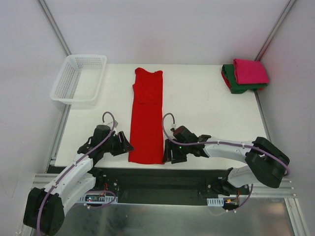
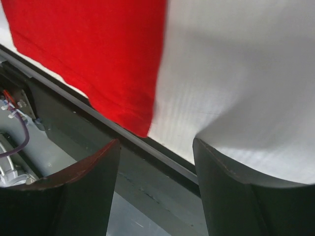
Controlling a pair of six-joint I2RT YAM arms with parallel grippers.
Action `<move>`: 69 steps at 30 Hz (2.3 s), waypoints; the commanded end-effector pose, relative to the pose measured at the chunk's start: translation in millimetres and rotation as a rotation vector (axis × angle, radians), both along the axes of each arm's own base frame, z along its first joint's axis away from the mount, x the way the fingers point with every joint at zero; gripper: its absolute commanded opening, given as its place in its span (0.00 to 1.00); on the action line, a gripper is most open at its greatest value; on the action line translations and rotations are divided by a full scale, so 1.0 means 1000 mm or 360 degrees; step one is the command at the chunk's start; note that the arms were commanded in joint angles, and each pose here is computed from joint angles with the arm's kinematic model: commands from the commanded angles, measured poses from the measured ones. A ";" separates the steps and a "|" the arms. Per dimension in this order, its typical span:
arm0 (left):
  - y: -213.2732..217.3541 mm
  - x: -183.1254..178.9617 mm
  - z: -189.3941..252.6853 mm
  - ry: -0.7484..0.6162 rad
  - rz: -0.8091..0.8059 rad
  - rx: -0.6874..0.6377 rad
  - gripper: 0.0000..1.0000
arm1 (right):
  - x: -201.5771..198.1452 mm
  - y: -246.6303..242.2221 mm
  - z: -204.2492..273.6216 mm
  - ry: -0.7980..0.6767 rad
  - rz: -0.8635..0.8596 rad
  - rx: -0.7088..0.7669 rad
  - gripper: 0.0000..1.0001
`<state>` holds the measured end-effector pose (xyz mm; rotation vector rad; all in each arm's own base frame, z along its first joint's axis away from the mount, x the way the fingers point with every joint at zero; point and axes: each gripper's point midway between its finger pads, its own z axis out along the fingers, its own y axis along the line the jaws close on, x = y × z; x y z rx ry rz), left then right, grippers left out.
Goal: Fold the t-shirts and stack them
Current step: Grab the bottom of the folded rectangular tshirt with both arms
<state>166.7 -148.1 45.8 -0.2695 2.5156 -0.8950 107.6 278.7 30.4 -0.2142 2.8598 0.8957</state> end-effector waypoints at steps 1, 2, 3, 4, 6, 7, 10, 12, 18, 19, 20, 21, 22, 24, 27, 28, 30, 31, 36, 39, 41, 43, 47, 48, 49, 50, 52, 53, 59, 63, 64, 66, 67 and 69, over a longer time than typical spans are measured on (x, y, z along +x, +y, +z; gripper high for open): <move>0.003 -0.014 -0.013 0.0083 -0.0007 0.0039 0.49 | 0.005 0.032 0.010 -0.0042 -0.0029 0.0096 0.64; 0.003 -0.016 -0.017 0.0109 0.0001 0.0048 0.50 | 0.005 0.033 0.006 -0.0036 -0.0029 0.0084 0.64; 0.003 -0.018 -0.019 0.0126 0.0003 0.0055 0.50 | 0.005 0.035 0.006 -0.0038 -0.0029 0.0090 0.64; 0.004 -0.019 -0.021 0.0138 0.0006 0.0063 0.50 | 0.003 0.036 0.003 -0.0029 -0.0024 0.0079 0.64; 0.006 -0.022 -0.027 0.0168 0.0016 0.0081 0.50 | 0.006 0.041 0.000 -0.0039 -0.0025 0.0086 0.64; 0.006 -0.023 -0.028 0.0175 0.0018 0.0083 0.51 | 0.007 0.041 -0.002 -0.0040 -0.0029 0.0077 0.64; 0.006 -0.024 -0.031 0.0192 0.0021 0.0091 0.51 | 0.010 0.044 -0.004 -0.0038 -0.0031 0.0068 0.64; 0.006 -0.025 -0.031 0.0202 0.0016 0.0098 0.51 | 0.009 0.045 -0.006 -0.0033 -0.0029 0.0059 0.64; 0.006 -0.024 -0.033 0.0215 0.0008 0.0122 0.36 | 0.010 0.044 -0.008 -0.0029 -0.0030 0.0040 0.64; 0.006 -0.024 -0.033 0.0216 0.0006 0.0124 0.33 | 0.009 0.043 -0.010 -0.0029 -0.0029 0.0029 0.64; 0.006 -0.024 -0.032 0.0216 0.0006 0.0124 0.30 | 0.009 0.042 -0.010 -0.0025 -0.0031 0.0023 0.63; 0.005 -0.024 -0.032 0.0220 -0.0001 0.0123 0.24 | 0.009 0.040 -0.011 -0.0026 -0.0030 0.0018 0.63; 0.004 -0.025 -0.031 0.0220 -0.0015 0.0119 0.22 | 0.009 0.040 -0.011 -0.0028 -0.0031 0.0013 0.63; 0.002 -0.024 -0.031 0.0224 -0.0028 0.0118 0.18 | 0.009 0.039 -0.011 -0.0030 -0.0036 0.0009 0.62; 0.001 -0.026 -0.030 0.0235 -0.0045 0.0117 0.19 | 0.009 0.039 -0.011 -0.0035 -0.0027 0.0009 0.61; 0.000 -0.027 -0.030 0.0243 -0.0051 0.0107 0.19 | 0.009 0.040 -0.011 -0.0036 -0.0027 0.0011 0.61; -0.003 -0.029 -0.028 0.0250 -0.0072 0.0084 0.20 | 0.010 0.040 -0.011 -0.0037 -0.0026 0.0008 0.61; -0.004 -0.032 -0.030 0.0267 -0.0074 0.0079 0.21 | 0.009 0.040 -0.011 -0.0037 -0.0025 0.0010 0.60; -0.006 -0.040 -0.030 0.0289 -0.0082 0.0059 0.36 | 0.009 0.042 -0.011 -0.0035 -0.0012 0.0012 0.60; -0.004 -0.047 -0.032 0.0305 -0.0073 0.0073 0.40 | 0.010 0.042 -0.012 -0.0032 -0.0009 0.0008 0.60; -0.003 -0.049 -0.034 0.0314 -0.0048 0.0080 0.41 | 0.010 0.043 -0.012 -0.0033 -0.0008 0.0011 0.60; -0.002 -0.055 -0.038 0.0344 -0.0031 0.0089 0.40 | 0.009 0.044 -0.013 -0.0025 -0.0003 0.0007 0.60; 0.002 -0.057 -0.043 0.0341 -0.0002 0.0109 0.36 | 0.010 0.046 -0.014 -0.0017 0.0008 0.0006 0.60; 0.002 -0.057 -0.043 0.0339 -0.0003 0.0111 0.33 | 0.010 0.047 -0.014 -0.0017 0.0013 0.0006 0.59; 0.002 -0.055 -0.042 0.0334 0.0001 0.0114 0.28 | 0.009 0.047 -0.015 -0.0011 0.0015 0.0001 0.59; 0.003 -0.055 -0.042 0.0339 0.0001 0.0125 0.25 | 0.010 0.048 -0.015 -0.0014 0.0017 0.0003 0.58; 0.003 -0.054 -0.042 0.0340 -0.0001 0.0139 0.18 | 0.009 0.048 -0.015 -0.0011 0.0021 0.0003 0.53; 0.004 -0.053 -0.042 0.0338 0.0001 0.0150 0.15 | 0.010 0.048 -0.015 -0.0012 0.0019 0.0005 0.51; 0.006 -0.049 -0.042 0.0340 0.0011 0.0187 0.00 | 0.008 0.047 -0.015 -0.0002 0.0028 0.0006 0.24; 0.006 -0.043 -0.038 0.0313 0.0012 0.0204 0.00 | 0.008 0.046 -0.013 -0.0014 0.0035 0.0015 0.07; 0.005 -0.042 -0.037 0.0313 0.0012 0.0204 0.00 | 0.005 0.043 -0.014 0.0001 0.0037 -0.0012 0.05; 0.003 -0.036 -0.030 0.0281 0.0010 0.0195 0.00 | 0.006 0.042 -0.009 -0.0015 0.0047 -0.0004 0.01; 0.001 -0.035 -0.027 0.0266 0.0003 0.0185 0.00 | 0.006 0.042 -0.006 -0.0023 0.0053 -0.0007 0.01; -0.003 -0.027 -0.016 0.0217 -0.0005 0.0160 0.00 | 0.006 0.041 -0.001 -0.0062 0.0074 -0.0024 0.01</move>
